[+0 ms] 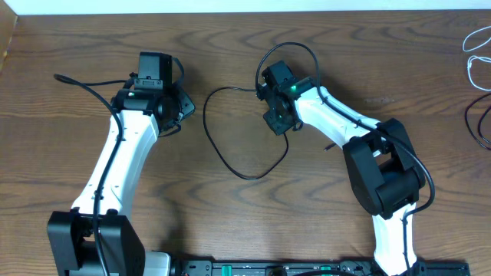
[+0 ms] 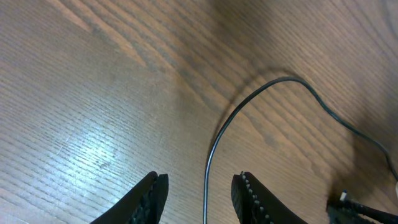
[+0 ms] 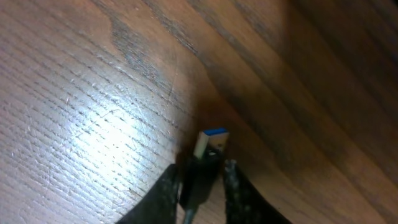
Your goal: Untangle cables
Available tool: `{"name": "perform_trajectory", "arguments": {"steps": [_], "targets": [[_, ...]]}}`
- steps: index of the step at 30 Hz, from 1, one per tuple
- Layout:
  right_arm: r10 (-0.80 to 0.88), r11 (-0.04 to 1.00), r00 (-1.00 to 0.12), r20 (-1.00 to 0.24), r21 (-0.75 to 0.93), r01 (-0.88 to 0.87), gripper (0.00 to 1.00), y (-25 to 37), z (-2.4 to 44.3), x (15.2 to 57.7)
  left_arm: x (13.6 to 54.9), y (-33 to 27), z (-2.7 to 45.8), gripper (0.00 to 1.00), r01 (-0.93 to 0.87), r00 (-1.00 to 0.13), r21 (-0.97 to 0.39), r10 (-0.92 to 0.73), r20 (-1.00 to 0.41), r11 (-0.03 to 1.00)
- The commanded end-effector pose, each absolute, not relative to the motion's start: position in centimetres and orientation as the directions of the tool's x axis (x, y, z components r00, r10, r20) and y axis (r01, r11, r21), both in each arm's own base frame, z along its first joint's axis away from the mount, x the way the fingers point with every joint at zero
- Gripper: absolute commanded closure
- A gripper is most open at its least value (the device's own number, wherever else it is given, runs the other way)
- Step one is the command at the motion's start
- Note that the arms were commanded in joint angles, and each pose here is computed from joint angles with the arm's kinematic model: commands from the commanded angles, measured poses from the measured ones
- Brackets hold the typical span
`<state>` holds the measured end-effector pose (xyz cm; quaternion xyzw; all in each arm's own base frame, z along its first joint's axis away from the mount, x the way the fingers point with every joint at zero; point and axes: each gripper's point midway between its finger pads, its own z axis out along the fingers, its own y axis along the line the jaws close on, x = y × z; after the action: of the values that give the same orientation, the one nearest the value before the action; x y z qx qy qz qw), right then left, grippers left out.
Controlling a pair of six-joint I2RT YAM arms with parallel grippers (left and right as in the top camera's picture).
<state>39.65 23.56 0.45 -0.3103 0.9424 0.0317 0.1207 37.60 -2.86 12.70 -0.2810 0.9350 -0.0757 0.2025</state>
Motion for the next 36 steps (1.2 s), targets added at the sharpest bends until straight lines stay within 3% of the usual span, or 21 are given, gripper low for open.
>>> {"name": "perform_trajectory", "arguments": {"steps": [1, 4, 11, 22, 27, 36], "targets": [[-0.599, 0.793, -0.771, -0.219, -0.022, -0.609, 0.87, 23.3, -0.6, 39.3, 36.9, -2.6, 11.7, 0.6, -0.506, -0.768, -0.233, -0.557, -0.316, 0.83], [-0.598, 0.793, -0.772, -0.216, -0.022, -0.608, 0.99, 23.2, -0.7, 39.2, 36.7, -2.6, 11.5, 0.6, -0.537, -0.75, -0.242, -0.589, -0.302, 0.808], [-0.509, 0.855, -0.829, -0.231, -0.026, -0.518, 0.99, 22.2, 0.6, 40.4, 36.7, -3.5, 11.5, 0.63, -0.508, -0.771, -0.268, -0.571, -0.283, 0.819], [-0.297, 0.923, -0.836, -0.46, 0.087, -0.375, 0.99, 19.9, 12.1, 47.2, 36.9, -9.2, 10.4, 0.67, -0.312, -0.879, -0.312, -0.398, -0.265, 0.897], [-0.12, 0.966, -0.869, -0.48, 0.145, -0.214, 0.99, 17.0, 12.0, 49.4, 36.9, -12.4, 8.5, 0.66, -0.243, -0.913, -0.303, -0.323, -0.249, 0.921], [-0.076, 0.976, -0.886, -0.457, 0.146, -0.16, 0.99, 15.0, 11.4, 49.6, 38.3, -13.3, 3.8, 0.66, -0.233, -0.922, -0.218, -0.286, -0.261, 0.948]]}}
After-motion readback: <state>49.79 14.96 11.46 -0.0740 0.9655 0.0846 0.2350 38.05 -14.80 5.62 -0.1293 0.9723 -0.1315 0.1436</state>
